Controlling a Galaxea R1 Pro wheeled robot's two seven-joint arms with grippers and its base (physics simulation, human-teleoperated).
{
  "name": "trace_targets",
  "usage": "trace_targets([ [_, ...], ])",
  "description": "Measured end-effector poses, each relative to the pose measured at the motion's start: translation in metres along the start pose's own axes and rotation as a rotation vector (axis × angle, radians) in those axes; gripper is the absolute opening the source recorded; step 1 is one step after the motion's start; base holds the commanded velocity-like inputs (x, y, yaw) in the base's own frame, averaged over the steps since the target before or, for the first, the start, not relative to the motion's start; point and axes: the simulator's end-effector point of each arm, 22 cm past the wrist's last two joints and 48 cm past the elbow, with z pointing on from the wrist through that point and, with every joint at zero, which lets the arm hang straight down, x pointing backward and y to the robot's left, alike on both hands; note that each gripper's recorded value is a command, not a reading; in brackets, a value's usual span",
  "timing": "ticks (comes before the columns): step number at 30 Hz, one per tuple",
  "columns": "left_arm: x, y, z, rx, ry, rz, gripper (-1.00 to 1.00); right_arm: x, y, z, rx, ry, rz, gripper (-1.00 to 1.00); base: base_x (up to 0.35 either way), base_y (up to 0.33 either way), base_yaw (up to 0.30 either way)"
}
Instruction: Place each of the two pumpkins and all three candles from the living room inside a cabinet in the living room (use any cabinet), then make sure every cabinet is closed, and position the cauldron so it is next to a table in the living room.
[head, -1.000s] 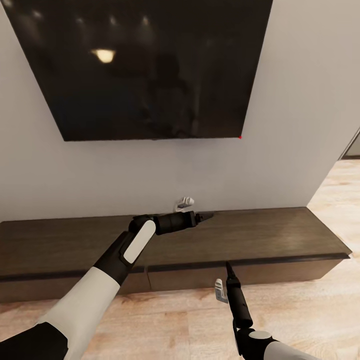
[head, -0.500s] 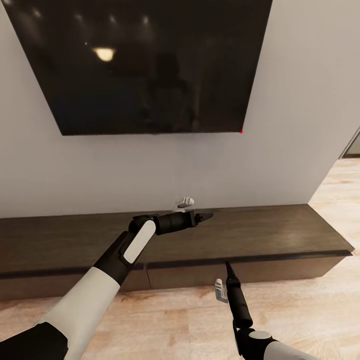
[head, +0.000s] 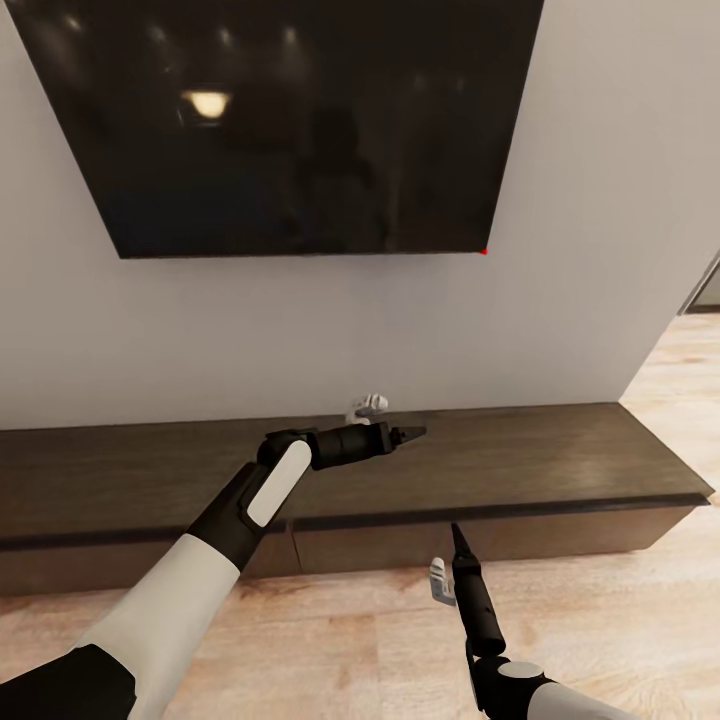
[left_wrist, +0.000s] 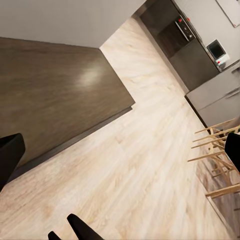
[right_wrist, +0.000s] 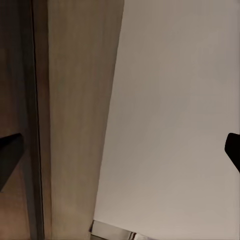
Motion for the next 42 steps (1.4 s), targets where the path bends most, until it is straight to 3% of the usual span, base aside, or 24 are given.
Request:
trace_targets([
  [13, 0.020, 0.016, 0.005, 0.000, 0.000, 0.000, 1.00, -0.013, 0.025, 0.001, 0.001, -0.031, 0.042, 1.00, 0.000, 0.000, 0.000],
  [42, 0.066, 0.052, 0.014, 0.003, -0.003, 0.006, 1.00, -0.024, 0.087, 0.001, 0.003, -0.032, 0.044, 1.00, 0.000, 0.000, 0.000],
])
